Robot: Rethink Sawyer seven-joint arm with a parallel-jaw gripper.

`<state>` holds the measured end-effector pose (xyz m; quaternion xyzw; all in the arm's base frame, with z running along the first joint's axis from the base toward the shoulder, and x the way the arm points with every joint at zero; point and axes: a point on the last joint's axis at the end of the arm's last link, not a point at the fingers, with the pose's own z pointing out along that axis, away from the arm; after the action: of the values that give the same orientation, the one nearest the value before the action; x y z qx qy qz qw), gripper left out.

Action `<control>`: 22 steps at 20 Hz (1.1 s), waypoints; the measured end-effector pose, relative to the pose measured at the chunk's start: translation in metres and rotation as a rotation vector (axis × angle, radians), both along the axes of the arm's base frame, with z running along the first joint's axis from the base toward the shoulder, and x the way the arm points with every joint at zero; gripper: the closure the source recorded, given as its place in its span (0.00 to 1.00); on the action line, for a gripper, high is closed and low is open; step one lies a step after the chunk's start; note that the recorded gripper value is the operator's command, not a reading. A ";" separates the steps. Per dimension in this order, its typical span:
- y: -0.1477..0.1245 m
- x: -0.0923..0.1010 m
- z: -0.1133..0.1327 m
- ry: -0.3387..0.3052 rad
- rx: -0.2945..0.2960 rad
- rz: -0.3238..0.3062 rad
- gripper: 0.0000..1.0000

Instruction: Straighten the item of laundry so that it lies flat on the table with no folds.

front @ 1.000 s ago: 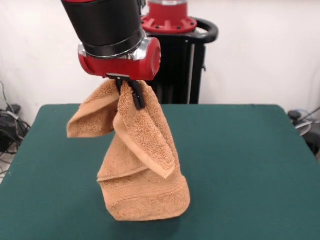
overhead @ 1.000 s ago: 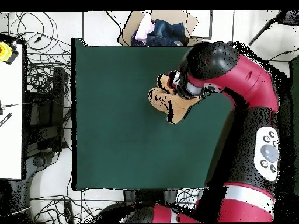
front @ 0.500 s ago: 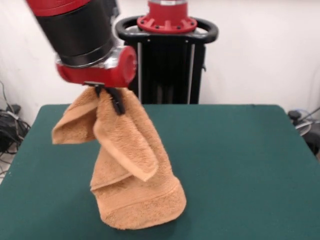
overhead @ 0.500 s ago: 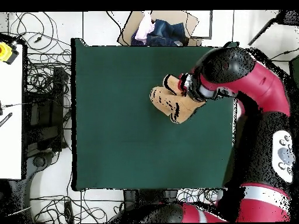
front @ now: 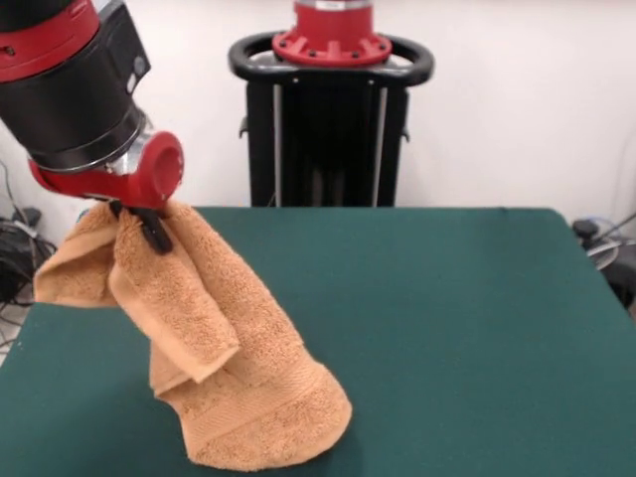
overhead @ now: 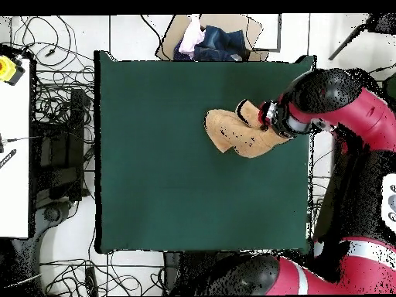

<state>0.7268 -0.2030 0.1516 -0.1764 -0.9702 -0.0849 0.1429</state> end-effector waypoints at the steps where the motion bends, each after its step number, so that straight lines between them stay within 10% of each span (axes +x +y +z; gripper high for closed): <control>1: 0.000 0.001 0.002 0.015 -0.009 0.015 1.00; 5: 0.008 0.006 0.018 0.065 -0.056 0.079 1.00; 10: 0.048 0.023 0.059 0.109 -0.275 0.249 1.00; 15: 0.116 0.053 0.123 0.019 -0.508 0.406 1.00; 22: 0.129 0.077 0.162 -0.083 -0.604 0.435 1.00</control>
<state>0.8041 -0.0744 0.3133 0.0032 -0.9712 0.2307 0.0597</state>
